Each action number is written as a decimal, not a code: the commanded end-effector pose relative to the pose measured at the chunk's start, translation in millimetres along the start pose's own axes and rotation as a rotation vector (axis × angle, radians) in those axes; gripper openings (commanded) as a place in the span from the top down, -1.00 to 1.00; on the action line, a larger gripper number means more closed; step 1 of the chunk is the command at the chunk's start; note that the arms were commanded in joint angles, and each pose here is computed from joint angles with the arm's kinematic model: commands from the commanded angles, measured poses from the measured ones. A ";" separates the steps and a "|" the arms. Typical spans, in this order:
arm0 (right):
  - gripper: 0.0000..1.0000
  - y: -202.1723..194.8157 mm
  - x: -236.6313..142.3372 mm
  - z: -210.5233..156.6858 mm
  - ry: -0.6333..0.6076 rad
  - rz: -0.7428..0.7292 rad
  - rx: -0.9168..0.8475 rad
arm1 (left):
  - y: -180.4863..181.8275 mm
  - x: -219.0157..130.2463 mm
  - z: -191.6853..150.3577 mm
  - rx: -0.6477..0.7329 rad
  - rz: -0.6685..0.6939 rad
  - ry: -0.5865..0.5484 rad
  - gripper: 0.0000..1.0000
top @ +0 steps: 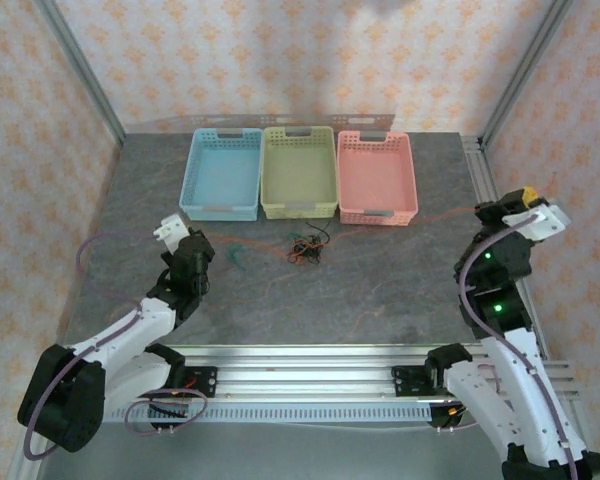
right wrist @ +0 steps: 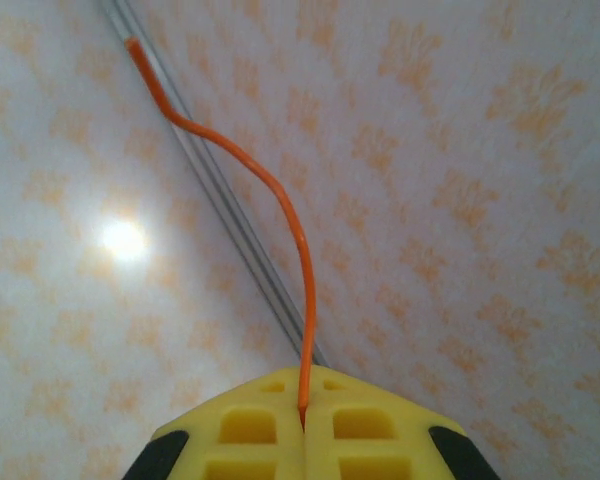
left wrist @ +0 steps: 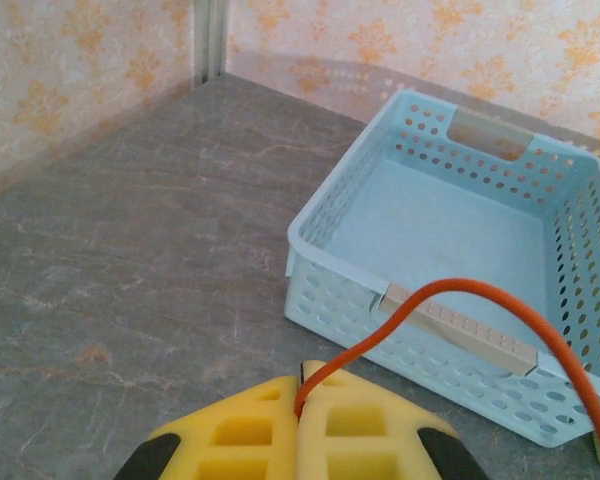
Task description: Untangle the cables
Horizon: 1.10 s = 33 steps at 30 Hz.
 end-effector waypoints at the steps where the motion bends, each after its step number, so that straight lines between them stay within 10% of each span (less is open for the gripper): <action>1: 1.00 -4.6 -3.4 41.7 -0.105 -0.058 0.031 | 16.9 -2.1 0.6 -0.027 0.089 -0.020 1.00; 8: 1.00 -4.2 -12.7 73.4 -0.144 -0.012 0.071 | 23.4 -1.5 0.1 -0.048 0.122 -0.019 1.00; 20: 1.00 20.4 -18.6 -118.8 0.490 0.283 -0.022 | 15.1 0.3 -0.7 -0.025 0.069 -0.007 1.00; 28: 0.05 -1.5 -31.1 -182.5 0.636 0.279 -0.116 | 13.7 0.4 -1.0 -0.021 0.060 -0.002 1.00; 33: -0.03 16.6 -45.2 -197.3 0.755 0.427 -0.082 | 12.4 1.1 -1.1 -0.018 0.057 0.002 1.00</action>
Point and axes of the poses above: each hand's point on the last joint's axis, 136 mm out from that joint toward the fingers, its own x axis out along the fingers, its own y axis along the line the jaws close on, z = x × y, the point moved 4 cm from there along -x, back along the fingers, and after that the axes turned 2 degrees about x, right-handed, at the moved point
